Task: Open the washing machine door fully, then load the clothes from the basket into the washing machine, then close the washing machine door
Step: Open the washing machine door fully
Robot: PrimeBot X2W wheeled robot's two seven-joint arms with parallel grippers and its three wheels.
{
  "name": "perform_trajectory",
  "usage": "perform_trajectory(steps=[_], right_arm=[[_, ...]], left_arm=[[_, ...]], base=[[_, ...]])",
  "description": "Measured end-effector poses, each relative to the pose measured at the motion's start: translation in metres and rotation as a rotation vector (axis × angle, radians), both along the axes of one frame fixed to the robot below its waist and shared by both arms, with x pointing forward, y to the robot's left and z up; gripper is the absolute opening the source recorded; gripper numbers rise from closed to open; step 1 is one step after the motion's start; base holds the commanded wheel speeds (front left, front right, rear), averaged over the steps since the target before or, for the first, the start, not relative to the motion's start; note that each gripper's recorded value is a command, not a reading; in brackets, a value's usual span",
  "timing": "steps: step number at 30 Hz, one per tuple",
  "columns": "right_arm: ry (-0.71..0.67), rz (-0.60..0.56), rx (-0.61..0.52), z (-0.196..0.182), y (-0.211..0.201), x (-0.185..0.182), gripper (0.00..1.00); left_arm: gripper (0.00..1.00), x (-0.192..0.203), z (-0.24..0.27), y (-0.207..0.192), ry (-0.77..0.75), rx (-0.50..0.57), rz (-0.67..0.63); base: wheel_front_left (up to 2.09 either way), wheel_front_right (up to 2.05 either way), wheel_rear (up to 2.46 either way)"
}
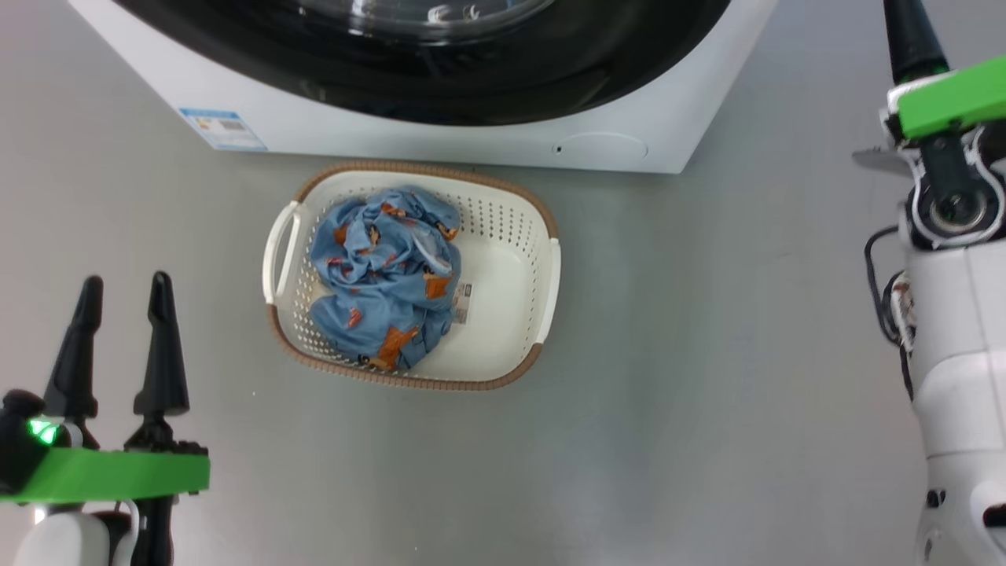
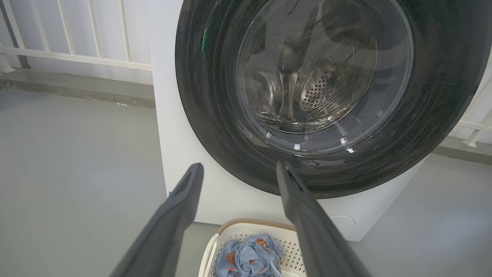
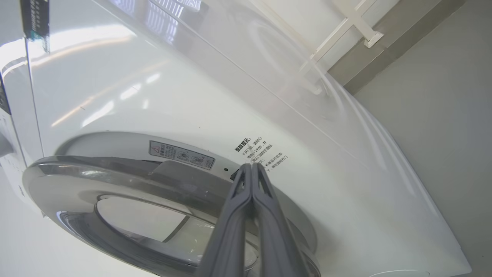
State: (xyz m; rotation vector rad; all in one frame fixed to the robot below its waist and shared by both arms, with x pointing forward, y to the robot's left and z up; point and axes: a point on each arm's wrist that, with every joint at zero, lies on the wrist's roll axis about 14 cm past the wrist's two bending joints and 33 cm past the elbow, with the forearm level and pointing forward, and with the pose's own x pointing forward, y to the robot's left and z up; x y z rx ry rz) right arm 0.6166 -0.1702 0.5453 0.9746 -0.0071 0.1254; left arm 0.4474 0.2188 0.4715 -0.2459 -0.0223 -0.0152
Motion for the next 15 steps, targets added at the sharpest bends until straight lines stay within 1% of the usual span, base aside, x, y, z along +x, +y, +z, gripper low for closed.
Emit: perform_trajectory(steps=[9,13,15], right_arm=[[0.036,0.133,0.135,-0.001,0.023,0.029,0.0],[0.061,0.23,0.162,-0.003,0.041,0.037,0.0],[0.076,0.257,0.165,-0.006,0.044,0.04,0.0]], left_arm=[[1.0,0.007,-0.011,0.008,0.023,-0.011,0.023],[1.0,0.008,-0.016,0.012,0.035,-0.012,0.035],[1.0,0.01,-0.016,0.014,0.033,-0.011,0.039]], base=[[0.0,0.0,0.0],[0.0,0.0,0.0],[0.0,0.0,0.0]])
